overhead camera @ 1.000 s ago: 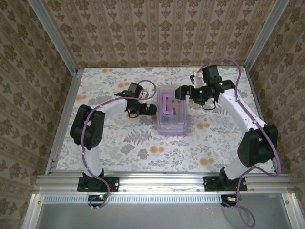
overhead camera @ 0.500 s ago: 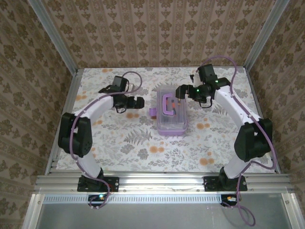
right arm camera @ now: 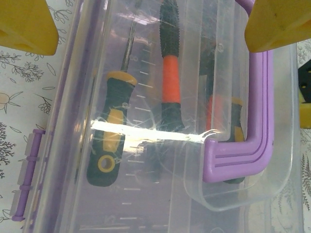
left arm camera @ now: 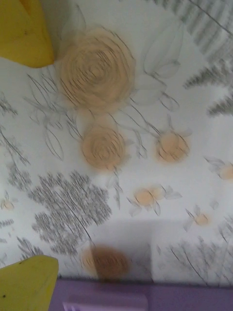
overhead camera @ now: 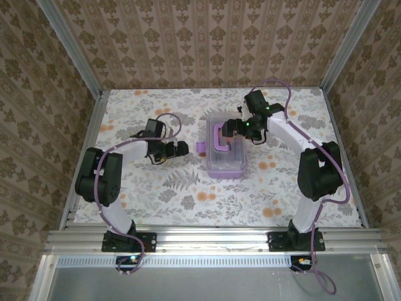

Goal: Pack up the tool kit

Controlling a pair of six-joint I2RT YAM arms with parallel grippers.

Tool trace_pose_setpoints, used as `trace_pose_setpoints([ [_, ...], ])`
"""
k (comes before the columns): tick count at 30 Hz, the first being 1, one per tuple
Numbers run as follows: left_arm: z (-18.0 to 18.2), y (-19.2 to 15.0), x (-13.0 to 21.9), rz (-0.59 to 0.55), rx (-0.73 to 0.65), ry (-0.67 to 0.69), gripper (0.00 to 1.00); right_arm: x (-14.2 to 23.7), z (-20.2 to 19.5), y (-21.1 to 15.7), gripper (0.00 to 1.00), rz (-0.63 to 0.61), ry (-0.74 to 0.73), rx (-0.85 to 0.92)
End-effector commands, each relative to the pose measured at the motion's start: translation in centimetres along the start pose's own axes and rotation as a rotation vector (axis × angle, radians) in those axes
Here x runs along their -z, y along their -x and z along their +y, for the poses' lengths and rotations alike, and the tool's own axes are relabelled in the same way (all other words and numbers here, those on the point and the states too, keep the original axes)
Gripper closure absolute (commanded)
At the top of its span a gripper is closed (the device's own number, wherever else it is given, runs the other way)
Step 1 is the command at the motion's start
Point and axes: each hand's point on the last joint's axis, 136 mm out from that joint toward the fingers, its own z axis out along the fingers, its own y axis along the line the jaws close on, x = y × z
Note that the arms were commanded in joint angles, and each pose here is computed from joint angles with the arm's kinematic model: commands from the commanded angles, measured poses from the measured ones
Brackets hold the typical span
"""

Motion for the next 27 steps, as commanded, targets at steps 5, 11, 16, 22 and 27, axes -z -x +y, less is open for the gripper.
trace_pose_setpoints([
  [5, -3.3, 1.0, -1.9, -0.043, 0.037, -0.178, 0.0, -0.6, 0.3, 0.2, 0.02, 0.0, -0.006, 0.014],
  [11, -3.3, 1.5, -2.5, -0.064, 0.112, -0.225, 0.0, -1.5, 0.3, -0.2, 0.05, 0.019, -0.026, 0.023],
  [16, -5.3, 3.2, -3.0, -0.125, 0.166, -0.363, 0.0, -2.1, 0.2, -0.5, 0.09, 0.033, -0.032, 0.024],
  [22, -8.7, 4.8, -3.6, -0.158, 0.138, -0.466, 0.0, -2.1, 0.2, -0.7, 0.15, 0.042, -0.034, 0.021],
  [27, -11.1, 4.1, -3.2, -0.153, 0.149, -0.563, 0.0, -2.0, 0.2, -0.7, 0.21, 0.043, -0.035, 0.022],
])
